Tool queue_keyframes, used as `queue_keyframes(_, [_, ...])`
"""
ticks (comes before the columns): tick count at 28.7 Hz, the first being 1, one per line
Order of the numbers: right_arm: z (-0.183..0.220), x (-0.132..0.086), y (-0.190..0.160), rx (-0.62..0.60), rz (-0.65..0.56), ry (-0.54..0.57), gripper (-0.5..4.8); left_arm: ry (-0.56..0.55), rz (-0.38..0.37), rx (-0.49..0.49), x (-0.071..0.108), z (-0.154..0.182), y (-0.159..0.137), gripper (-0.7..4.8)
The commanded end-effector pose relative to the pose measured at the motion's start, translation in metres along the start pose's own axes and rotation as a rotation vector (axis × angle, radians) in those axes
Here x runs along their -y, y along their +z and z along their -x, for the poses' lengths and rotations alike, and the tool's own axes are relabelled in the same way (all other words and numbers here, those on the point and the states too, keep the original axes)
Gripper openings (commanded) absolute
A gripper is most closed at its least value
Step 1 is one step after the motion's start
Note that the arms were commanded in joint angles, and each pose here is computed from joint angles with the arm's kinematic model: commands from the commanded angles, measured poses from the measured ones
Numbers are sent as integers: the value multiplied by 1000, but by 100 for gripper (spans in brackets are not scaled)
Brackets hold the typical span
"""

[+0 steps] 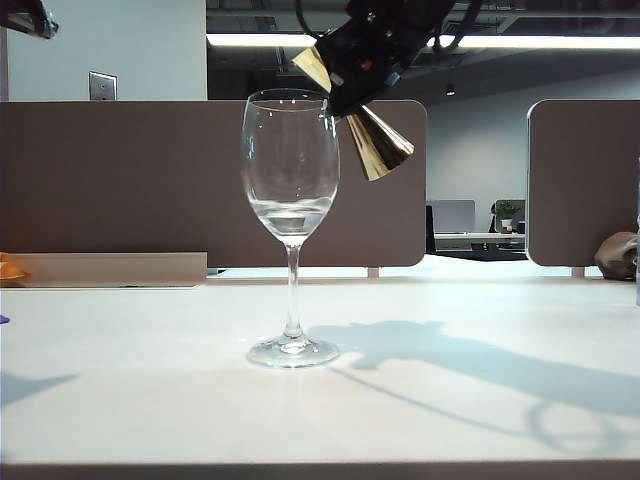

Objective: Pick up the jigger and pour the water inside into the glass.

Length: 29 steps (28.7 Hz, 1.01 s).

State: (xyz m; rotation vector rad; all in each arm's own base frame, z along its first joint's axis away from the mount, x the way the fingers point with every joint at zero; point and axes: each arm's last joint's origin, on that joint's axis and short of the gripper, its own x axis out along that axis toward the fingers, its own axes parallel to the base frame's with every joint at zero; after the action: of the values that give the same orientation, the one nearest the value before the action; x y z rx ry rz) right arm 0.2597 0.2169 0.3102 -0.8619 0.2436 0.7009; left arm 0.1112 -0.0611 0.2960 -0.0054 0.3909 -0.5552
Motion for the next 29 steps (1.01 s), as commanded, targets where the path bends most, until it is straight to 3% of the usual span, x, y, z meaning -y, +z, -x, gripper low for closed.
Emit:
queue_keyframes(1, [0,3,4,4,25,-12,-2,-7,-3,20,1,2,3,-4])
queue_keyframes(14, [4,1,1,-30,58,19,-2,5,-4,23,0,2,4,-4])
queue_keyframes(29, [7,-6,4,-86,200,-5,-2,5,-4,23,0,2,4,-4])
